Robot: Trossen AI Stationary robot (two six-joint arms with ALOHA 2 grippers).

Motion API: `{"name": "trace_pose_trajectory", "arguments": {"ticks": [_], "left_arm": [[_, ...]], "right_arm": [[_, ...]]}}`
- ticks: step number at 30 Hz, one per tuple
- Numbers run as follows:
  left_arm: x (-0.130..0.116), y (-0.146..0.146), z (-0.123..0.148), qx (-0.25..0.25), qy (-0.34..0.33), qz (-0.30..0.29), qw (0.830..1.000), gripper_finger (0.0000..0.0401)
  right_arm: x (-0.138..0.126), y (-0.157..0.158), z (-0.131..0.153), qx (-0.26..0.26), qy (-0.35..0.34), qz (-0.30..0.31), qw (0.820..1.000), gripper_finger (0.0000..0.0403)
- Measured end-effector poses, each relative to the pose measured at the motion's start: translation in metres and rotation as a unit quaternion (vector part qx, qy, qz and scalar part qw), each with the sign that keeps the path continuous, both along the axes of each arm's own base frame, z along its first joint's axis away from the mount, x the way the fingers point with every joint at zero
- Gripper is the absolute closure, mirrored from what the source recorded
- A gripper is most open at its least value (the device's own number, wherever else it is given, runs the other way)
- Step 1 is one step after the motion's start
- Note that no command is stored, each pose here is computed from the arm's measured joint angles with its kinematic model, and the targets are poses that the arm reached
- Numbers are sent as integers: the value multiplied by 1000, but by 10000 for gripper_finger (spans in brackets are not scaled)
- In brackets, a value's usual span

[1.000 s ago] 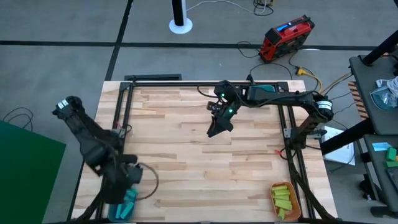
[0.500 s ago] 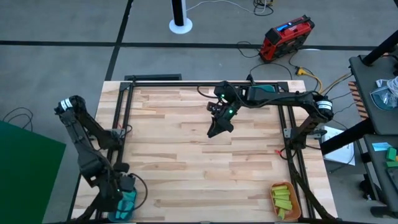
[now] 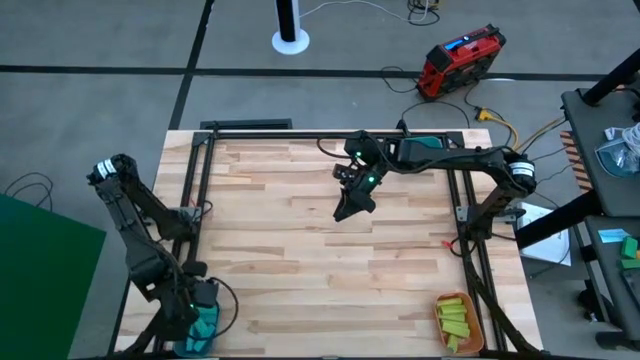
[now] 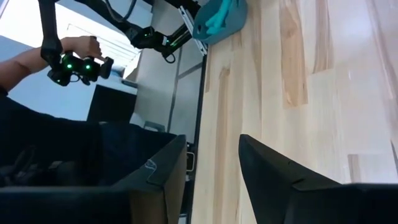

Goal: Sort blocks
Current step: Return to Home Position

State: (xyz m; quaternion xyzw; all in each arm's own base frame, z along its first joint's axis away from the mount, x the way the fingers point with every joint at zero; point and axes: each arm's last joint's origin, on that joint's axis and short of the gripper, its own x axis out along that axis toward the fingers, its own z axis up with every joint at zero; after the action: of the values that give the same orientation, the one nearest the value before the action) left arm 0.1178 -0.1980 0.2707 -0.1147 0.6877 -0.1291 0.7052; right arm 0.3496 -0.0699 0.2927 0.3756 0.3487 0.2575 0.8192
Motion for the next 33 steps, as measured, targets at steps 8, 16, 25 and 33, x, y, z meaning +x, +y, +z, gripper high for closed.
{"name": "trace_pose_trajectory", "arguments": {"ticks": [8, 16, 25, 33], "left_arm": [[42, 27, 59, 41, -159, 127, 978, 236], [100, 103, 127, 229, -384, 140, 883, 247], [135, 181, 171, 262, -500, 234, 792, 247], [149, 188, 172, 226, -532, 200, 791, 247]], "right_arm": [[-20, 25, 39, -70, -71, -5, 995, 297], [-55, 53, 88, -190, -176, -65, 964, 328], [-113, 77, 133, -227, -295, -46, 927, 335], [-155, 73, 153, -317, -373, -86, 868, 318]]}}
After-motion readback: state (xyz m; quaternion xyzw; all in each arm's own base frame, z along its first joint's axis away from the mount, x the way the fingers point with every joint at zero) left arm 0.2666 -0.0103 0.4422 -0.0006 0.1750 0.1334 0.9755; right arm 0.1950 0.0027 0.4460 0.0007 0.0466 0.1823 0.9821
